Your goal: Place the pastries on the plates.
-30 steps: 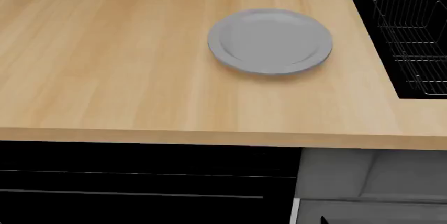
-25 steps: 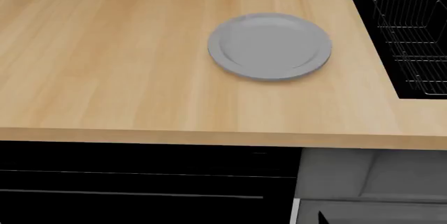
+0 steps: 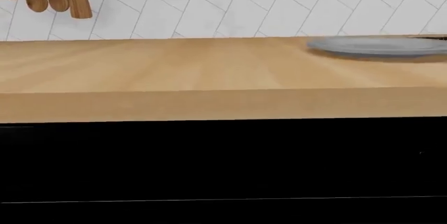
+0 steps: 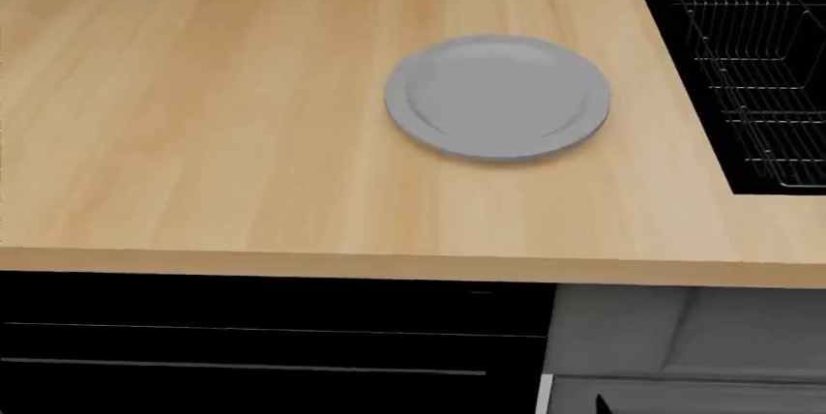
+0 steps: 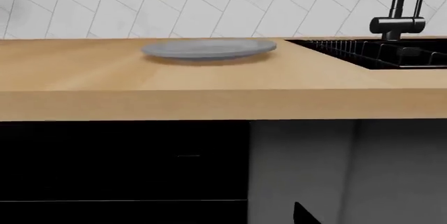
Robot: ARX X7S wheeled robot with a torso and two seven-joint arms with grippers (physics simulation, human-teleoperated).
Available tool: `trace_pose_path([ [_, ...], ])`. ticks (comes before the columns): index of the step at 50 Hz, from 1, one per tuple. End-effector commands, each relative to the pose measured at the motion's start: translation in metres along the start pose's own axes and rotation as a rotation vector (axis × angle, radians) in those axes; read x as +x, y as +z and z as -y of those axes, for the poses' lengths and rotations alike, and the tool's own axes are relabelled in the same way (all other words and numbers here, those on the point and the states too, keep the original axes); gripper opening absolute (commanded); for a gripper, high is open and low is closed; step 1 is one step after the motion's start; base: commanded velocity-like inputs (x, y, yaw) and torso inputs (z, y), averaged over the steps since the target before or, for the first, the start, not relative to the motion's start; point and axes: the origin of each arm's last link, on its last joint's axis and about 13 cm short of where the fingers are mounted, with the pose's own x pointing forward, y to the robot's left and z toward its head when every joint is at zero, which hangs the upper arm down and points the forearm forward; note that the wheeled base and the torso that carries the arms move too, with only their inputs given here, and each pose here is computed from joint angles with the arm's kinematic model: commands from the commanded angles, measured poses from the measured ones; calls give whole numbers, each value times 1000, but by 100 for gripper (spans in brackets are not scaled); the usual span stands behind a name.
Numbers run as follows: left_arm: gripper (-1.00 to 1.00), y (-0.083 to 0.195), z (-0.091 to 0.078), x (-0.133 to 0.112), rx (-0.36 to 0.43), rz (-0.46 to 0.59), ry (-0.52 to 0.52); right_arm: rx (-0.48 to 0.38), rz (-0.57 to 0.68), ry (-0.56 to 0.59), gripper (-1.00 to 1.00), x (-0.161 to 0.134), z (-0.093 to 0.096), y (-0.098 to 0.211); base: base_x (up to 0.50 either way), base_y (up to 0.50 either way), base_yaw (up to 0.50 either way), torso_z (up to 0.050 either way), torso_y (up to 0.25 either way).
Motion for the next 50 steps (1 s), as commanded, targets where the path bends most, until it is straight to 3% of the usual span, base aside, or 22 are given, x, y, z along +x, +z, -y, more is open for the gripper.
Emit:
trace_pose_path([
  [1,100,3,-1,-2,17,0,34,-3,23,-4,100,-2,1,3,0,0,0,50,0],
  [5,100,17,-2,-5,-15,15,18,6,40,1,100,-5,0,16,0,0,0,50,0],
  [8,100,33,1,-6,14,26,16,3,64,0,100,-2,1,29,0,0,0,50,0],
  [23,100,111,3,-13,-6,64,-26,-12,170,47,100,-8,-8,114,0,0,0,50,0],
  [37,100,146,9,-31,3,112,-57,-17,227,52,100,-21,-8,139,0,0,0,50,0],
  [38,100,164,6,-33,29,181,-39,-40,261,54,100,-28,-10,155,0,0,0,50,0],
  [40,100,170,9,-39,9,172,-55,-41,261,57,100,-29,-11,160,0,0,0,48,0],
  [50,100,190,7,-48,19,172,-36,-49,297,54,100,-36,-10,176,0,-113,0,2,0],
])
